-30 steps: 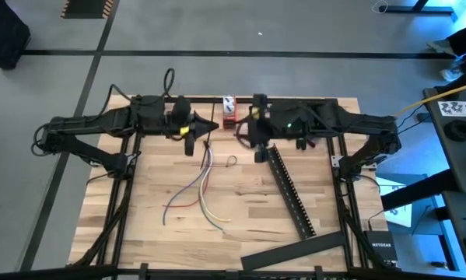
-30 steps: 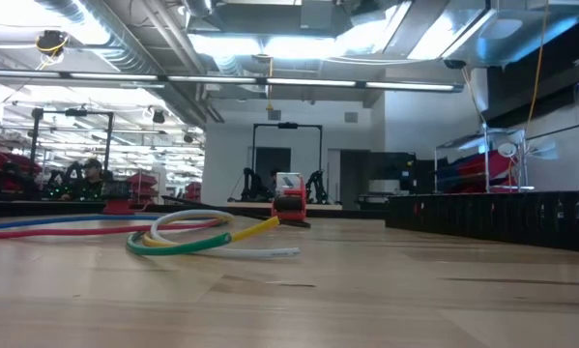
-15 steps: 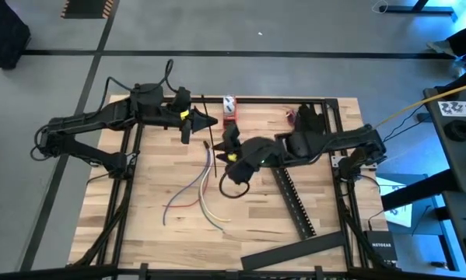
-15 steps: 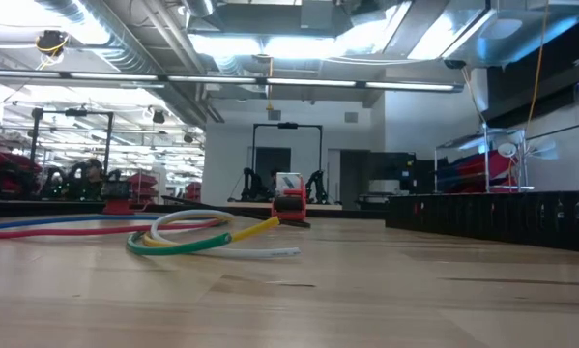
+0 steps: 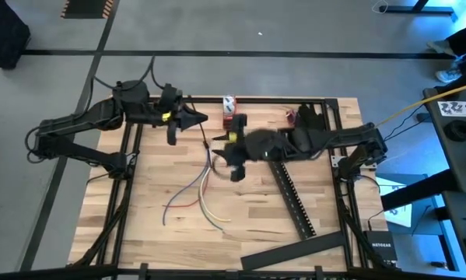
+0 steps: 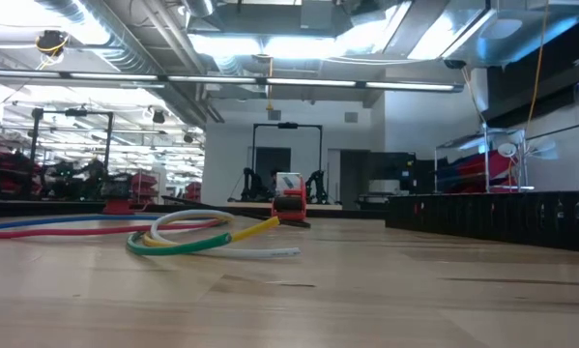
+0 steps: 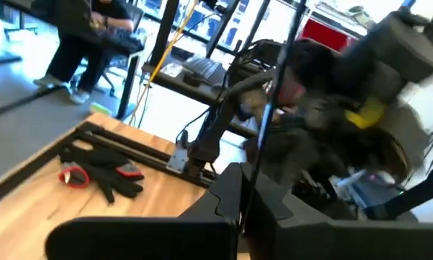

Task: Ziptie cables
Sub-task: Wrap the black zip tie on the cable

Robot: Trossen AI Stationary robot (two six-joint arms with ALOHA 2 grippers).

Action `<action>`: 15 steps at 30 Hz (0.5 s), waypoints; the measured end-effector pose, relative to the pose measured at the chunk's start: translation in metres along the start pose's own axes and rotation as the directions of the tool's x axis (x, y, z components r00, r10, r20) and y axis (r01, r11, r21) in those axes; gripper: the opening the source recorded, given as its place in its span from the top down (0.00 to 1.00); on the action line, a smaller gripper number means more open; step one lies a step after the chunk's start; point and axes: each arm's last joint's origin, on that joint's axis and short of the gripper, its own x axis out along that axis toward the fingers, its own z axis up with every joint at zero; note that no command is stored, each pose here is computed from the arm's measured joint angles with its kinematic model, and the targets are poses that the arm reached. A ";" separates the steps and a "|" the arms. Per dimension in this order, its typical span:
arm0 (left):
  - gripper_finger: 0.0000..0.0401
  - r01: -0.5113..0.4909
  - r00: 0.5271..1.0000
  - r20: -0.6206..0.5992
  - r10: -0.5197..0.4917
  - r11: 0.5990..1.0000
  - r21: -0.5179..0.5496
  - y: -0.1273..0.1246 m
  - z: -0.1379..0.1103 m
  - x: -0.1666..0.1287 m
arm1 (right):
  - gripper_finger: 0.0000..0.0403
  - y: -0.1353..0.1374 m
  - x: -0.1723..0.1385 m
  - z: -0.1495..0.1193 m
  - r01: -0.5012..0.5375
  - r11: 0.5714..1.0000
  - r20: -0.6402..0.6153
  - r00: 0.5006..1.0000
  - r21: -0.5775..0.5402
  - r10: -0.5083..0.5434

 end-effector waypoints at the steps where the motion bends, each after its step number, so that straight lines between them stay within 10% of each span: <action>1: 1.00 0.002 1.000 0.004 -0.002 1.000 0.020 -0.001 0.001 -0.001 | 0.62 -0.007 0.002 -0.002 -0.037 0.995 0.015 0.999 0.098 0.036; 7: 1.00 0.024 1.000 -0.003 -0.023 0.992 0.127 -0.006 -0.001 -0.002 | 0.62 -0.043 0.015 -0.002 -0.176 0.872 0.191 0.977 0.458 0.097; 15: 1.00 0.044 0.999 -0.021 -0.040 0.983 0.177 -0.010 -0.004 -0.002 | 0.62 -0.046 0.020 -0.009 -0.228 0.835 0.176 0.971 0.500 0.160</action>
